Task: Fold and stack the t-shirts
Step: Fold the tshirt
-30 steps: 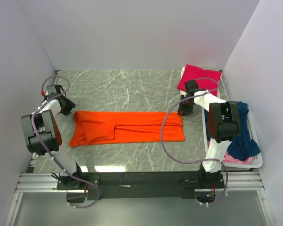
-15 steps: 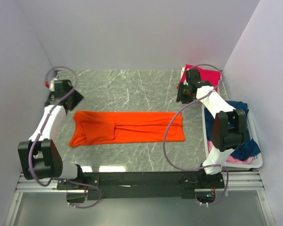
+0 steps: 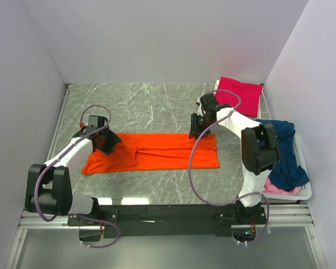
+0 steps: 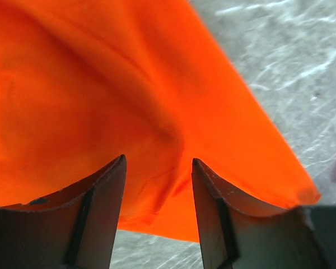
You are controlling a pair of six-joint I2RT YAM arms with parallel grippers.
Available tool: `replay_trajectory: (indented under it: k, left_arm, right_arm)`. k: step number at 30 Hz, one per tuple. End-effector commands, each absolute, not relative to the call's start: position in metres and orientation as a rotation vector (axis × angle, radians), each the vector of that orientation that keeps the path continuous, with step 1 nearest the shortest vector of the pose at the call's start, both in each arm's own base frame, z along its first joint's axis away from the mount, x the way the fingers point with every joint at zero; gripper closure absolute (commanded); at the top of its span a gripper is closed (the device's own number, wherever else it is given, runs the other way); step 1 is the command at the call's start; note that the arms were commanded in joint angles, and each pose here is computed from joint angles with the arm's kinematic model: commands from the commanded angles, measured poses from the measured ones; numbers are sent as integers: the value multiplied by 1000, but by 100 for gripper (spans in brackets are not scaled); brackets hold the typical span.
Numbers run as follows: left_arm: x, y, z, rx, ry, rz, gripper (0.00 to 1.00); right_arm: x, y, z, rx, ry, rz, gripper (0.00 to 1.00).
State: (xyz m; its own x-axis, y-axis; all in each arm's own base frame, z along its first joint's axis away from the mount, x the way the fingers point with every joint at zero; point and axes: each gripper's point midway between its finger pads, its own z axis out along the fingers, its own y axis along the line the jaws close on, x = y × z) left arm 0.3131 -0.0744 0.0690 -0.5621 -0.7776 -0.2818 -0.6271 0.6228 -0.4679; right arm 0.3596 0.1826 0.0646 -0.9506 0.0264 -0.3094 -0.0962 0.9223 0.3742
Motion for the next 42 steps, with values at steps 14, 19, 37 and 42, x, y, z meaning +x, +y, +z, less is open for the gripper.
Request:
replay_trajectory:
  k: [14, 19, 37, 42]
  left_arm:
    - [306, -49, 6, -1032, 2530, -156, 44]
    - [342, -42, -7, -872, 2609, -45, 44]
    - [513, -79, 14, -464, 2560, -66, 45]
    - [530, -107, 56, -376, 2490, -139, 44]
  right_arm:
    - [315, 167, 10, 48, 2975, 481, 60]
    - [298, 160, 10, 82, 3020, 426, 60]
    - [231, 203, 22, 80, 3080, 331, 60]
    - [243, 213, 49, 28, 3015, 349, 59]
